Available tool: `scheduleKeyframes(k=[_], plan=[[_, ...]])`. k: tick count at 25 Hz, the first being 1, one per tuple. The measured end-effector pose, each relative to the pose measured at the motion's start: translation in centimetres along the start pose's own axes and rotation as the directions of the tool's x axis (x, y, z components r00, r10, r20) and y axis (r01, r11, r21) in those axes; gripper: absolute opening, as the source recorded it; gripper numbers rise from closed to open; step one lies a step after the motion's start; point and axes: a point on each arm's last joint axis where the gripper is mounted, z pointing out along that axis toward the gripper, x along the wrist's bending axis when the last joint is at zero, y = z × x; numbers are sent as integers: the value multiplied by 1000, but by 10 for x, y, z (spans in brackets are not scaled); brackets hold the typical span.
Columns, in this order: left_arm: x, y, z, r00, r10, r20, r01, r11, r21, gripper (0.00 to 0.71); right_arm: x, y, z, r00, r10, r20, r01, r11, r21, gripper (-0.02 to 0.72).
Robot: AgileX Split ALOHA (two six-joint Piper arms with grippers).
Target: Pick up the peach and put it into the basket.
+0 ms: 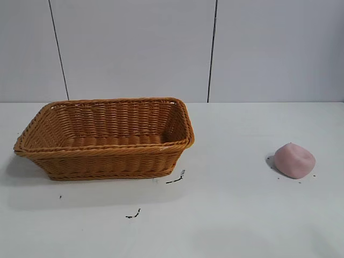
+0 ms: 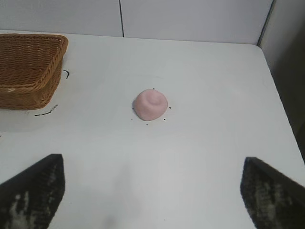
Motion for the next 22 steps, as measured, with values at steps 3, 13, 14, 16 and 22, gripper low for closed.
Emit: scheduleKeyframes(k=[3, 13, 14, 16, 22], plan=[[0, 0, 0, 1000, 0, 0, 0, 1000, 0, 692, 0, 0, 0, 1000, 0, 0, 0, 1000, 0, 689], [0, 0, 0, 1000, 0, 0, 0, 1000, 0, 692, -1, 11, 1, 1000, -2, 2, 1, 1000, 24, 689], [0, 0, 0, 1000, 0, 0, 0, 1000, 0, 692, -2, 19, 3, 1000, -1, 6, 1, 999, 46, 689], [0, 0, 0, 1000, 0, 0, 0, 1000, 0, 692, -5, 36, 11, 1000, 7, 18, -9, 995, 95, 689], [0, 0, 0, 1000, 0, 0, 0, 1000, 0, 692, -11, 92, 72, 999, 39, 16, -43, 948, 316, 689]])
